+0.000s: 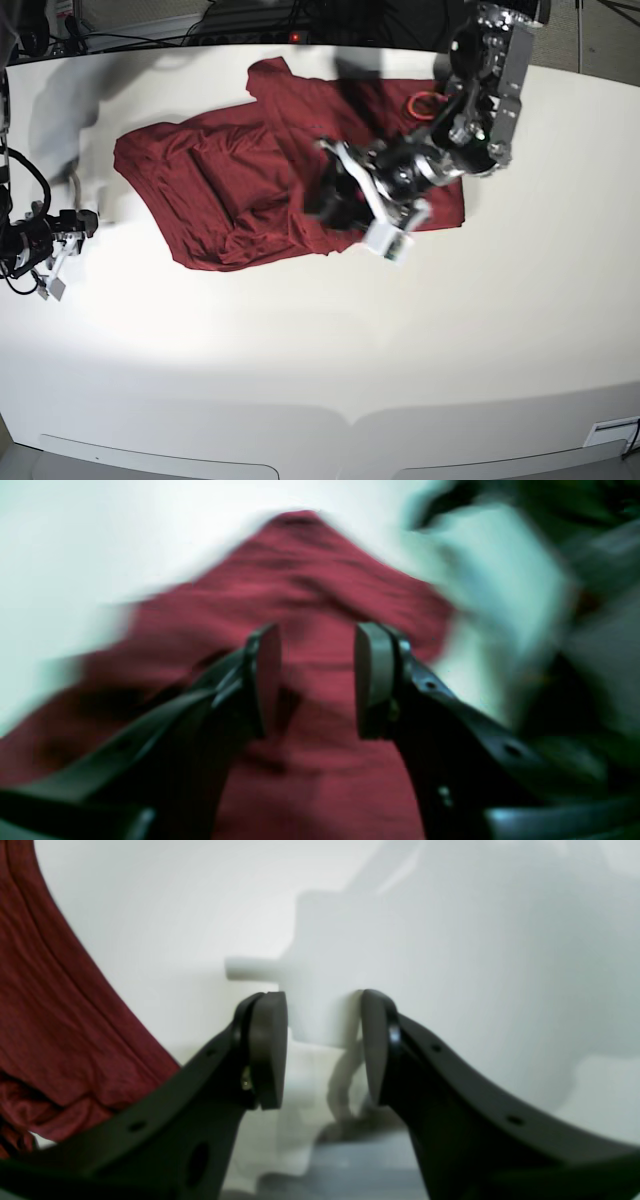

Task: Fold the T-shirt properly
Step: 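Fold the held shirt end with the left gripper toward the strip's middle, then grasp the opposite shirt end with the right gripper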

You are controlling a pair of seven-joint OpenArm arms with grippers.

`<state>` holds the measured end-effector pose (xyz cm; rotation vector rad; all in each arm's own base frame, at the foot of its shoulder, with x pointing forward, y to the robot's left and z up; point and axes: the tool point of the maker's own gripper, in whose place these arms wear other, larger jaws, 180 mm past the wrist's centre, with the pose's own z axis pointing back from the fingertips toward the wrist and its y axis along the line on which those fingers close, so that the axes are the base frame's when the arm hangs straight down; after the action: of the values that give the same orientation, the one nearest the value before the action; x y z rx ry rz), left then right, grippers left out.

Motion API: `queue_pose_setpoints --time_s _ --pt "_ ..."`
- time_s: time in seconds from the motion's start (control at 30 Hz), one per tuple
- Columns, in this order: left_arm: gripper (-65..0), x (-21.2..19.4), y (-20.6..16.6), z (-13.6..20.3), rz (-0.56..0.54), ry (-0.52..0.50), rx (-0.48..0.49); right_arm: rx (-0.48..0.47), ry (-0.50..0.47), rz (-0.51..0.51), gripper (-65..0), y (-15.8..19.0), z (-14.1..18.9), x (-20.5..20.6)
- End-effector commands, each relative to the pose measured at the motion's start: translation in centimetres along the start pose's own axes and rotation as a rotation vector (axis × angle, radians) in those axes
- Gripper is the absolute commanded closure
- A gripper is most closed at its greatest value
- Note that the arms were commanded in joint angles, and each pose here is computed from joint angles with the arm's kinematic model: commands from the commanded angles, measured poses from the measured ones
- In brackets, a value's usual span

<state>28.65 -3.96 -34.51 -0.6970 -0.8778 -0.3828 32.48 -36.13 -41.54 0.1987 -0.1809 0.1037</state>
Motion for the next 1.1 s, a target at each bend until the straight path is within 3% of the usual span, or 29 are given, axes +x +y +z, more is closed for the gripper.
queue_pose_setpoints --time_s 0.0,0.07,0.13,0.27,0.37,0.43,0.63,0.87,1.07 --pt "-23.6 1.4 1.1 0.3 -0.004 -0.042 0.048 -0.014 -0.043 0.002 -25.0 -0.8 1.4 1.3" --pt "-23.4 1.1 3.9 1.0 -0.009 -0.020 0.170 -0.014 -0.045 0.002 -25.0 -0.7 1.4 1.3" --pt "-21.1 0.5 5.2 1.4 -0.056 0.018 0.233 -0.013 -0.045 0.002 -25.0 -0.7 1.4 1.3" --pt "-12.9 0.0 5.4 1.5 -0.077 0.029 0.251 -0.014 -0.045 0.002 -25.0 -0.7 1.4 1.3" --pt "0.0 -0.2 5.4 1.6 -0.076 0.034 0.252 -0.013 -0.046 0.002 -23.1 -0.7 1.4 1.4" --pt "0.0 -0.2 5.4 1.6 -0.075 0.034 0.254 -0.012 -0.051 0.002 -18.2 -0.7 1.4 1.5" --pt "0.0 -1.2 5.4 1.8 -0.067 0.069 0.255 0.049 -0.047 -0.031 -18.1 0.4 1.4 1.4" --pt "0.0 -3.5 6.6 2.8 -0.119 0.142 0.316 0.103 0.072 -0.012 -32.3 2.7 0.1 -0.1" --pt "0.0 -4.2 8.9 4.4 -0.106 0.151 0.402 0.185 0.204 0.050 -33.0 7.3 -2.3 -1.1"
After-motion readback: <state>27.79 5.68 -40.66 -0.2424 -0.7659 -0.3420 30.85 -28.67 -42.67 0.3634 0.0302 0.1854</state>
